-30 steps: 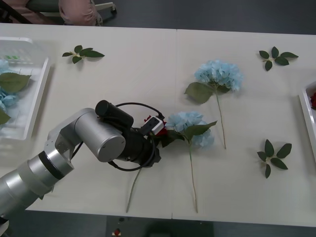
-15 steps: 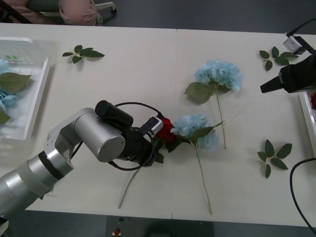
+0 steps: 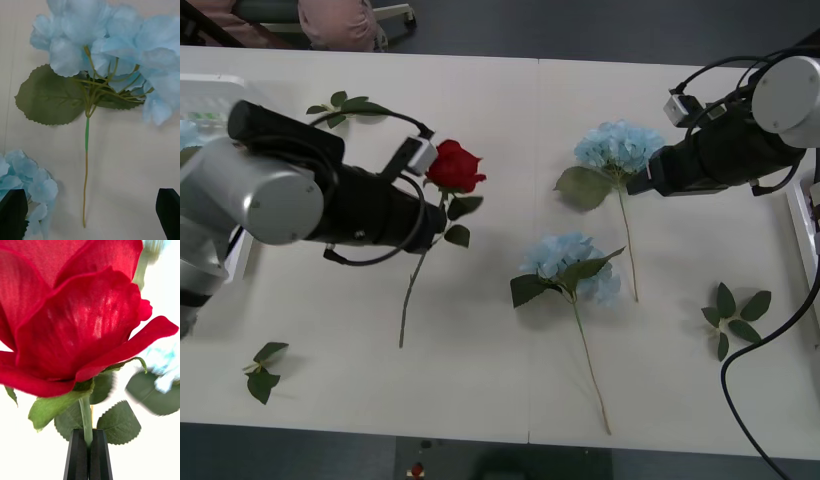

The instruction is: Put the red flowers into the right box and the blue flowers into the left box

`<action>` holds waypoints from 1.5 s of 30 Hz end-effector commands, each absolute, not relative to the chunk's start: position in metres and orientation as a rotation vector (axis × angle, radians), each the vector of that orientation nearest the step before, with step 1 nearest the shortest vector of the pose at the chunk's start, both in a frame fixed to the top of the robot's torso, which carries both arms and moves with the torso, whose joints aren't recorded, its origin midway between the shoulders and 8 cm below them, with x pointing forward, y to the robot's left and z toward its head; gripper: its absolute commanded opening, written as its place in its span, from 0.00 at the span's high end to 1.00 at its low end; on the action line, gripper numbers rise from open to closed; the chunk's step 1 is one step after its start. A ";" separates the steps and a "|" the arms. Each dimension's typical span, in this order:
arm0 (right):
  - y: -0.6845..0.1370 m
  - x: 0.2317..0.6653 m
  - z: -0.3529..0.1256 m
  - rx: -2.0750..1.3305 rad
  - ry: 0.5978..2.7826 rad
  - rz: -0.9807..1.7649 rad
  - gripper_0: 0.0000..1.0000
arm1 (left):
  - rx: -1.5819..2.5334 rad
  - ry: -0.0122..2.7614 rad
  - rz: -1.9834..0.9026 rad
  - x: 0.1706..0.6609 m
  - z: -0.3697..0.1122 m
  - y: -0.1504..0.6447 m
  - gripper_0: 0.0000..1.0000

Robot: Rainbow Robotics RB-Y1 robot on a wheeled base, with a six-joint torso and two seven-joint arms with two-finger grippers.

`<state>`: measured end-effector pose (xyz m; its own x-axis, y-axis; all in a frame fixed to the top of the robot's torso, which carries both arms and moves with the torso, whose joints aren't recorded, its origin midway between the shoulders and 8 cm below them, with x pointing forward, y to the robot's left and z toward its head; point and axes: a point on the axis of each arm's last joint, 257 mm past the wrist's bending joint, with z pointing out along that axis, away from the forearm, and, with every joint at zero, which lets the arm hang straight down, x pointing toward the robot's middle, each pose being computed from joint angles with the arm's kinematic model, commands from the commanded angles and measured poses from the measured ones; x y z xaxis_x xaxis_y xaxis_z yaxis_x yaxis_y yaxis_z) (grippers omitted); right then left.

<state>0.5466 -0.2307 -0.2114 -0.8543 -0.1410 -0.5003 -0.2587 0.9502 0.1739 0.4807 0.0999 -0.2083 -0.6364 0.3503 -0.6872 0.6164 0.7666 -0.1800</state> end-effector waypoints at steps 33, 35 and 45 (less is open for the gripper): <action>-0.190 0.446 -0.022 -0.843 1.888 1.197 0.00 | 0.204 1.998 -1.255 0.537 0.066 -0.150 1.00; -0.193 0.444 -0.014 -0.832 1.857 1.221 0.00 | 0.208 1.998 -1.255 0.537 0.066 -0.150 1.00; -0.182 0.436 -0.007 -0.812 1.794 1.399 0.00 | 0.209 1.993 -1.235 0.540 0.066 -0.148 1.00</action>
<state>0.4345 -0.1853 -0.0172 -0.5572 -0.0275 -0.8299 -0.8157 0.2051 0.5408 0.5417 -0.1467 0.0387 -0.7222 -0.2244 -0.6543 0.4686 0.5371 -0.7014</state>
